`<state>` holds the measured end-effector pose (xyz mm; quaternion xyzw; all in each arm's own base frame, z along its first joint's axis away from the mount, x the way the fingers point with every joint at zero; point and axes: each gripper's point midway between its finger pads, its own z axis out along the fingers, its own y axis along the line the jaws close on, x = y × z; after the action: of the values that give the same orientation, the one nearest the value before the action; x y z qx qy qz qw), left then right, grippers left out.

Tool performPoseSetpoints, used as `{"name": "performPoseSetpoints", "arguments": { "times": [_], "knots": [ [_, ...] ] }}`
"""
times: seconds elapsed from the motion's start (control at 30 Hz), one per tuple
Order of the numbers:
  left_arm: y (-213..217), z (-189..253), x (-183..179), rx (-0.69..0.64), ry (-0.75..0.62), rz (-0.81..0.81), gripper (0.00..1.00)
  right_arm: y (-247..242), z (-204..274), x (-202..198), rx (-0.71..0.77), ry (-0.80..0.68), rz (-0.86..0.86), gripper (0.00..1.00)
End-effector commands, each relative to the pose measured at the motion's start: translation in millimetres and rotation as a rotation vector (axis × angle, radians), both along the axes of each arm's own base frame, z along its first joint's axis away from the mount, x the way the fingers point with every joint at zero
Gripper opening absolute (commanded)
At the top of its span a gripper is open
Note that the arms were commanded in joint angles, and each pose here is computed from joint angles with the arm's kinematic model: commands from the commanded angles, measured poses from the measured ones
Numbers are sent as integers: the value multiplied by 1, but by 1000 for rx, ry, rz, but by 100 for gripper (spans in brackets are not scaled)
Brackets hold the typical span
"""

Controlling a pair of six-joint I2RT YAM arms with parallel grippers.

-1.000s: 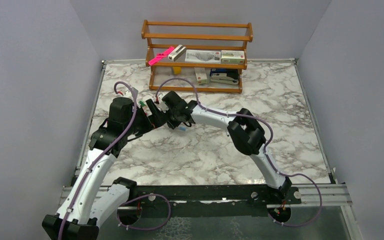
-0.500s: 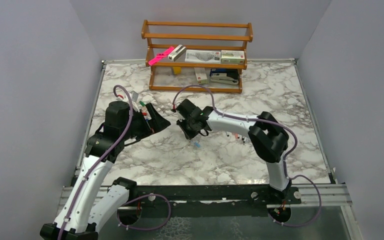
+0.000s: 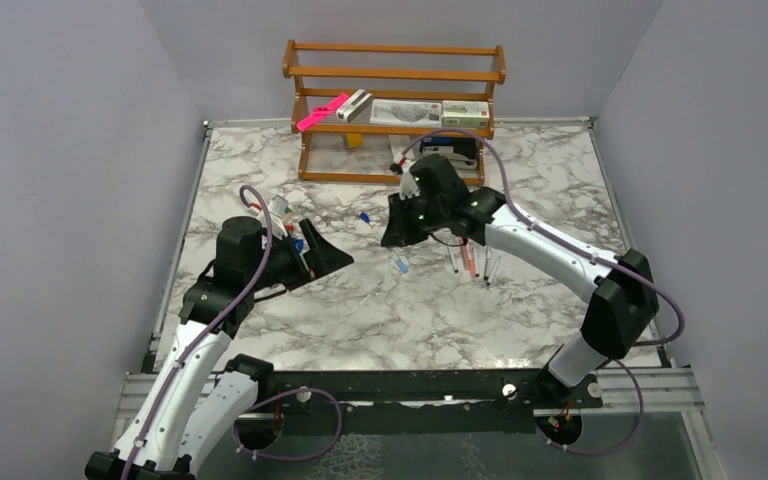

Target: Open the pen caps

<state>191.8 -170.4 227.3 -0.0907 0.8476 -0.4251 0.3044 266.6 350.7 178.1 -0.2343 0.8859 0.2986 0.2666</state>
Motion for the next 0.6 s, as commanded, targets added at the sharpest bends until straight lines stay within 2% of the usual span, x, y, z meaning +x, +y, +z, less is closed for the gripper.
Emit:
{"name": "performPoseSetpoints", "arguments": {
  "times": [0.0,0.23,0.57],
  "knots": [
    [-16,11,-2,-134,-28,-43,99,-7,37,-1,223,105,-10,13],
    [-27,8,4,-187,-26,-51,99,-8,67,-7,435,160,-7,13],
    [-75,12,11,-230,-48,-95,99,-5,78,-18,601,240,-40,13]
  ]
}}
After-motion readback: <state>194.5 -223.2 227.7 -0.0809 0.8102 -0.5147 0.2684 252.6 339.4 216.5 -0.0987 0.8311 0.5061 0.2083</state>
